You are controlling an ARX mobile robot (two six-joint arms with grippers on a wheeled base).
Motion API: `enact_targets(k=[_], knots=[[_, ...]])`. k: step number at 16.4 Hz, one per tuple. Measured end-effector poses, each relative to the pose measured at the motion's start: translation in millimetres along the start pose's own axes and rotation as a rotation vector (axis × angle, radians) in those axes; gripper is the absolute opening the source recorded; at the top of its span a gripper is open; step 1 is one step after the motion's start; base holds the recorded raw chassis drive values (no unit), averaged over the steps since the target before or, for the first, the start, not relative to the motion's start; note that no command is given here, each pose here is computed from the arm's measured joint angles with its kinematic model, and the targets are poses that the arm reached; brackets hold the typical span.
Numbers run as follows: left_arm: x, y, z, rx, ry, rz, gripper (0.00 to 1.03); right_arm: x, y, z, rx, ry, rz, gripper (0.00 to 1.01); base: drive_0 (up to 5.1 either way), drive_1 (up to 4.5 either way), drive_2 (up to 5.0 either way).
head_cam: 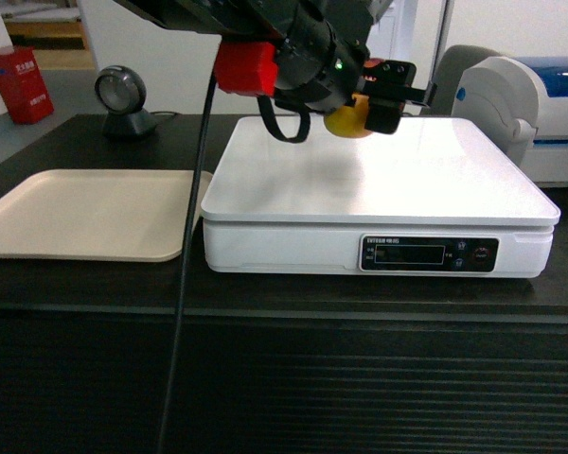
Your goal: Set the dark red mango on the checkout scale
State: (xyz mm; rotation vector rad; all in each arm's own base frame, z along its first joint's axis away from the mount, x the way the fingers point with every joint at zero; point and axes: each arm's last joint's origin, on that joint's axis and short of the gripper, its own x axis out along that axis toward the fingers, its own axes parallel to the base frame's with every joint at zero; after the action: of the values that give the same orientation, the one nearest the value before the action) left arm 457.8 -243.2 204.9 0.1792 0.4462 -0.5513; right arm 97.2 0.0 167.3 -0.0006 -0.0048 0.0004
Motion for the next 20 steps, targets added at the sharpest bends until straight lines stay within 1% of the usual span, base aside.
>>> enact_targets(k=[1,3,4,6,7,8,9,10,13,14,15,16,17,18,19,20], knots=[[11,-6.1,-3.3,-0.022,0.028,0.007,0.6,0,0.0,0.0,0.0,0.0,0.0,0.98,0.0,0.0,0.0],[32,-14.1,-11.1,-0.08,0.093,0.029,0.59,0,0.0,0.0,0.0,0.0,0.0,0.98,0.0,0.0,0.0],[40,-16.7,-11.8,-0.101,0.104,0.045,0.59,0,0.0,0.0,0.0,0.0,0.0,0.98,0.0,0.0,0.0],[46,-18.6,-6.2,-0.132,0.111,0.083,0.59,0,0.0,0.0,0.0,0.0,0.0,0.98,0.0,0.0,0.0],[47,-18.4,-4.8,-0.142,0.121,0.094,0.59,0,0.0,0.0,0.0,0.0,0.0,0.98,0.0,0.0,0.0],[50,-20.8,-4.9,-0.157,0.124,0.095,0.59,0,0.0,0.0,0.0,0.0,0.0,0.98,0.0,0.0,0.0],[50,-20.7,-3.9,-0.164,0.126,0.096,0.59,0,0.0,0.0,0.0,0.0,0.0,0.98,0.0,0.0,0.0],[50,-21.6,-4.1,-0.17,0.128,0.094,0.68,0,0.0,0.0,0.0,0.0,0.0,0.98,0.0,0.0,0.0],[50,-24.5,-1.3,-0.168,0.104,0.082,1.0,0,0.0,0.0,0.0,0.0,0.0,0.98,0.0,0.0,0.0],[50,-24.4,0.2,-0.168,0.087,0.082,0.97,0,0.0,0.0,0.0,0.0,0.0,0.98,0.0,0.0,0.0],[48,-23.3,3.2,-0.165,0.048,0.091,0.98,0,0.0,0.0,0.0,0.0,0.0,0.98,0.0,0.0,0.0],[40,-22.2,8.1,-0.151,0.001,0.112,0.98,0,0.0,0.0,0.0,0.0,0.0,0.98,0.0,0.0,0.0],[27,-20.9,17.7,-0.131,-0.068,0.122,0.98,0,0.0,0.0,0.0,0.0,0.0,0.98,0.0,0.0,0.0],[9,-18.1,32.9,-0.108,-0.164,0.125,0.98,0,0.0,0.0,0.0,0.0,0.0,0.98,0.0,0.0,0.0],[-16,-14.9,51.2,-0.093,-0.274,0.119,0.98,0,0.0,0.0,0.0,0.0,0.0,0.98,0.0,0.0,0.0],[-49,-9.9,70.2,-0.068,-0.412,0.091,0.98,0,0.0,0.0,0.0,0.0,0.0,0.98,0.0,0.0,0.0]])
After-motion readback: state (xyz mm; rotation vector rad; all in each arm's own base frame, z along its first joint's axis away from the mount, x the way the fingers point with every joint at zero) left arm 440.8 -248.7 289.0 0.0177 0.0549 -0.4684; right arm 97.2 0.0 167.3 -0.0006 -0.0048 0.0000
